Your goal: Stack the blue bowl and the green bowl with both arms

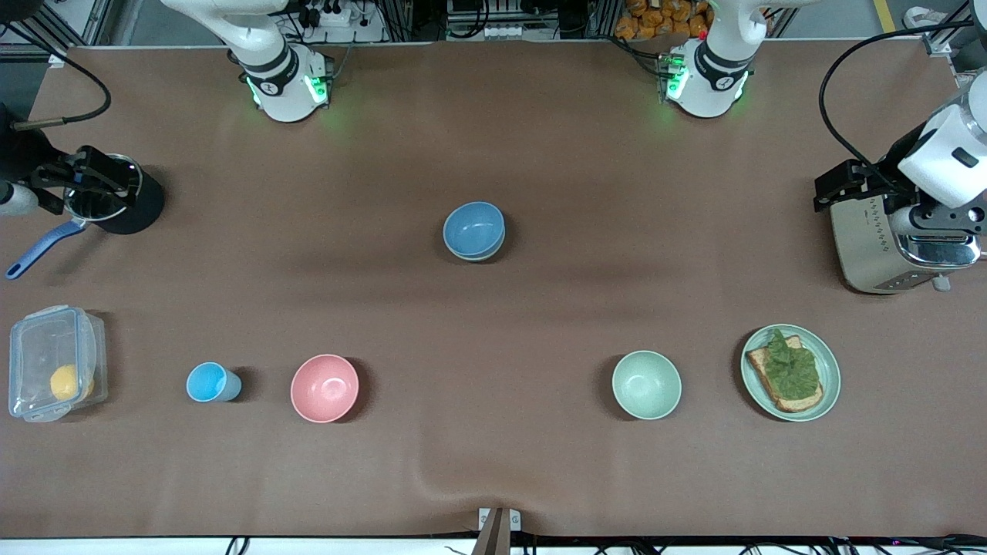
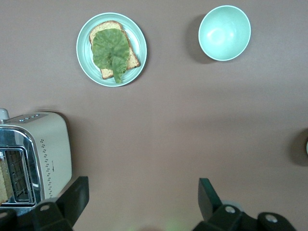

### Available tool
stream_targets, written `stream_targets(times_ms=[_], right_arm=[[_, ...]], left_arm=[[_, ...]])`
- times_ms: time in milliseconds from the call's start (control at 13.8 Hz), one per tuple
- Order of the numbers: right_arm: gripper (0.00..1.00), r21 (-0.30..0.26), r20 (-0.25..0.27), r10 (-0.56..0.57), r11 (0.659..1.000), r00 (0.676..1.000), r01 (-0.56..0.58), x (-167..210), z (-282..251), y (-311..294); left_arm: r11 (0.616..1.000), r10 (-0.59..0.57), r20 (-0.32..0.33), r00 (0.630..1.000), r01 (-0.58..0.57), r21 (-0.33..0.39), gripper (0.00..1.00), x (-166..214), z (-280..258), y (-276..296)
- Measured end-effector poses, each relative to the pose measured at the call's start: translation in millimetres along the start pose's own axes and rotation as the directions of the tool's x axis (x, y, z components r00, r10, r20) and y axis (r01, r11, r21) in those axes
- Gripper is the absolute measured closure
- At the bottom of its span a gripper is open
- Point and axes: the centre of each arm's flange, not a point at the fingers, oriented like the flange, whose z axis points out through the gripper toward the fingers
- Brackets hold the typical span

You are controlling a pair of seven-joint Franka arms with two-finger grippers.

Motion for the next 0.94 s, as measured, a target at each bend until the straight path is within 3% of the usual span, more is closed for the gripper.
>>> stream_targets(times_ms=[943], right_arm=[[0.0,0.002,0.022,0.0,1.0,1.0,0.0,-2,2,0]], left_arm=[[0.999,-0.017,0.009,1.0,0.017,0.031,0.0,11,12,23]])
